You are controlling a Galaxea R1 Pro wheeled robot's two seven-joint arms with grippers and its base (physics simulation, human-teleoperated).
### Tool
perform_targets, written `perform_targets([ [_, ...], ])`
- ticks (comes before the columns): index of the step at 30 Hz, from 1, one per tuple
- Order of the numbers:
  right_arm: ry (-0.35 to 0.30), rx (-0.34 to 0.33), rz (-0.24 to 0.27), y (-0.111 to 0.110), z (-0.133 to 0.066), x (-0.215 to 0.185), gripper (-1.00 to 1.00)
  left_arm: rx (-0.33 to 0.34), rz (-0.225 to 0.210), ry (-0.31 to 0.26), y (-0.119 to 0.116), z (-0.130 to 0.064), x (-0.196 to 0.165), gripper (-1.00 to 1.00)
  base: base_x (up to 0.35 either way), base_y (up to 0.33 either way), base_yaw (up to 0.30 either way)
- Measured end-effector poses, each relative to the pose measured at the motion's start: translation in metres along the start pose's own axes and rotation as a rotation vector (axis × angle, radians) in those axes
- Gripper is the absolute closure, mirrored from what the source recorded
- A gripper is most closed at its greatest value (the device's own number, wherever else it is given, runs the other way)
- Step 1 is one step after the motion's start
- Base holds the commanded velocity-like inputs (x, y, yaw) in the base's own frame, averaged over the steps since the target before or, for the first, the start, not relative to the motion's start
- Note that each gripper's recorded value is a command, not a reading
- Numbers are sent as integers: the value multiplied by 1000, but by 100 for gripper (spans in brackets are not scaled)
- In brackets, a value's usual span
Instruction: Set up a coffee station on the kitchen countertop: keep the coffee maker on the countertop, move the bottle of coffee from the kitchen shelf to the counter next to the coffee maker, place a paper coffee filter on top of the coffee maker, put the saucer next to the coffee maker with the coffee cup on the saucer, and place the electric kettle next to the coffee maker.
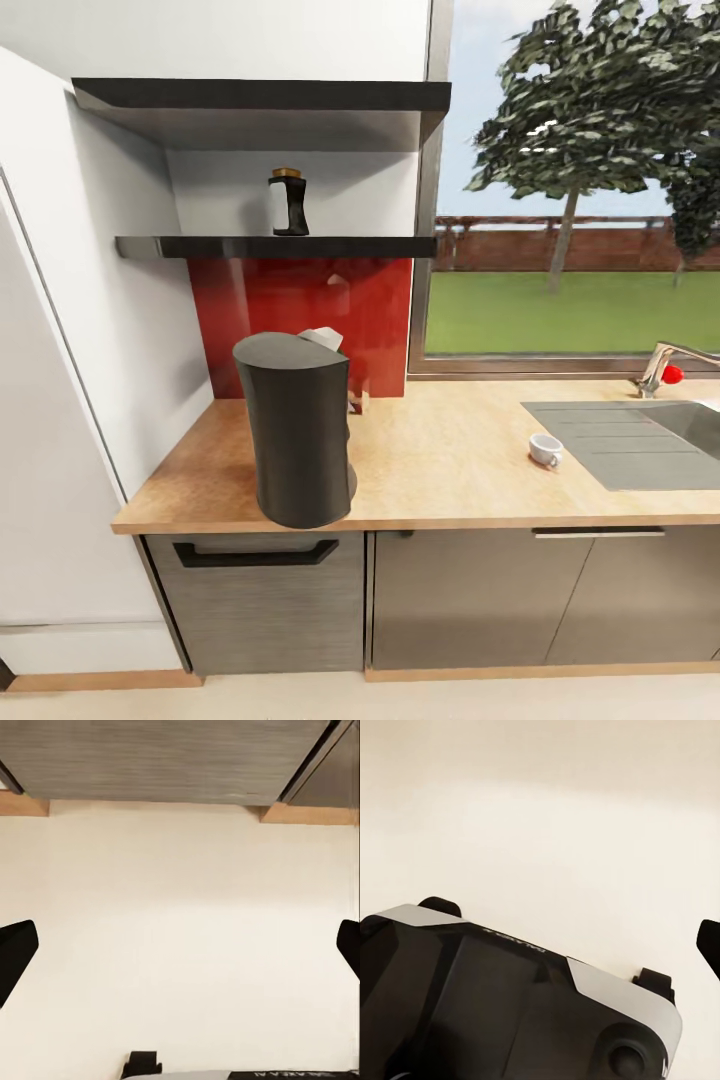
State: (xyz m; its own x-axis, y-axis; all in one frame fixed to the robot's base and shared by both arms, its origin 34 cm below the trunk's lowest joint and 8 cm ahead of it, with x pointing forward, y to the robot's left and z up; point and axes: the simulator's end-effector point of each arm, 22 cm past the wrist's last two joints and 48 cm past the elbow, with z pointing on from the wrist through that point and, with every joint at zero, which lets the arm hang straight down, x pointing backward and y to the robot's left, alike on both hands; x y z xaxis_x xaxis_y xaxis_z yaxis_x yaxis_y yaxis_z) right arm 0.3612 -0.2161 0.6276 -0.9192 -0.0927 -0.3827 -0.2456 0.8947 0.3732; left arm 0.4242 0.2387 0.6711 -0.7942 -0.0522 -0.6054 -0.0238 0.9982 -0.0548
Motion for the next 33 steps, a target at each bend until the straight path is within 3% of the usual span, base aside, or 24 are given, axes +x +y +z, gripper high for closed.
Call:
perform_targets([
  [8, -2, 1, 0, -1, 0, -1, -100, 157, -41, 9, -66, -14, -70, -100, 0, 0, 0],
  [14, -3, 2, 0, -1, 0, -1, -100, 301, -60, 23, -119, -49, -127, -100, 0, 0, 0],
  [20, -2, 1, -2, -1, 0, -1, -100, 519, -21, 2, -190, -105, -176, -100, 0, 0, 0],
  [25, -2, 2, -2, -1, 0, -1, -100, 634, 32, -27, -224, -132, -197, -100, 0, 0, 0],
  [26, -2, 2, -2, -1, 0, -1, -100, 690, 71, -40, -244, -145, -216, -100, 0, 0, 0],
  [30, -3, 2, -2, -1, 0, -1, -100, 783, 115, -60, -269, -167, -253, -100, 0, 0, 0],
  [33, -3, 3, -2, -1, 0, -1, -100, 925, 130, -156, -296, -208, -324, -100, 0, 0, 0],
])
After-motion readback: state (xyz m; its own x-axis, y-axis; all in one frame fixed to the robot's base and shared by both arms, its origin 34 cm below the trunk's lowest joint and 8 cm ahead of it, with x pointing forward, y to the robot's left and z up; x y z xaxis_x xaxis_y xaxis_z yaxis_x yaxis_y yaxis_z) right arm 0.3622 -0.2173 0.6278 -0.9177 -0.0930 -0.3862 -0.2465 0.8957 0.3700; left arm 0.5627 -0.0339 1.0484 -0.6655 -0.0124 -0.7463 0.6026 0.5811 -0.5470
